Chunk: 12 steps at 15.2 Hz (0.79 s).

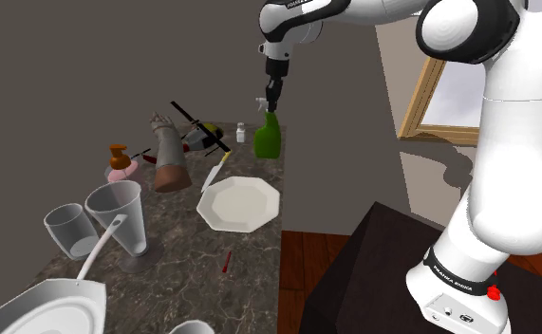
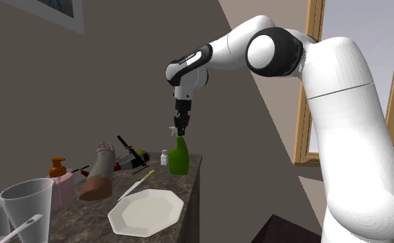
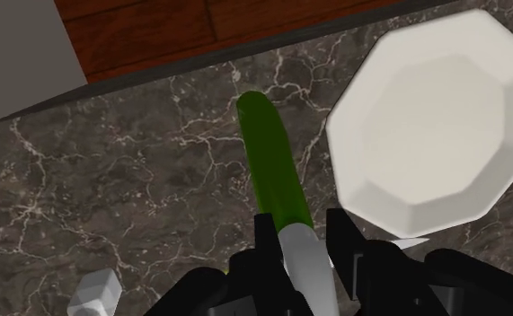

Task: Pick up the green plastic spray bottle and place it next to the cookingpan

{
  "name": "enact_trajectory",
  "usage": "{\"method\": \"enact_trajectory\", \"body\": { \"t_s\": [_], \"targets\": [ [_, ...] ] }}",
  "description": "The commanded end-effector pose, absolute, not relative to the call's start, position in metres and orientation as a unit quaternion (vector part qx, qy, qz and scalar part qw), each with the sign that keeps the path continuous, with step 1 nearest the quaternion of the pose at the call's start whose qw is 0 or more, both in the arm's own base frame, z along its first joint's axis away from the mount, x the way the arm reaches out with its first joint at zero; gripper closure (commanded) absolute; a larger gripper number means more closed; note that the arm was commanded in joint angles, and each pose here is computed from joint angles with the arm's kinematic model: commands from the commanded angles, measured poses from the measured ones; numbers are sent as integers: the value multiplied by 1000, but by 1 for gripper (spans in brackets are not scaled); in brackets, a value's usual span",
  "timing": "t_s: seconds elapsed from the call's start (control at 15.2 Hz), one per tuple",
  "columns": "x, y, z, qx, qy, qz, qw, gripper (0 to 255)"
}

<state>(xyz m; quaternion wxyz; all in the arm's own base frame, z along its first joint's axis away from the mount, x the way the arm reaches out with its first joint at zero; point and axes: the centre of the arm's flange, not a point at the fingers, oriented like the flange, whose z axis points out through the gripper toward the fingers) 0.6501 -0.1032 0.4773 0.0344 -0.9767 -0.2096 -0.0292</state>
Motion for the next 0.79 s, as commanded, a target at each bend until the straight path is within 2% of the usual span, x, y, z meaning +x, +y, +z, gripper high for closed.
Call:
{"method": "enact_trajectory", "body": {
  "t_s": [0.0, 0.73],
  "targets": [
    [650, -104, 489, -977, -210, -29, 34, 255],
    [650, -104, 547, -977, -210, -29, 34, 255]
  ]
}}
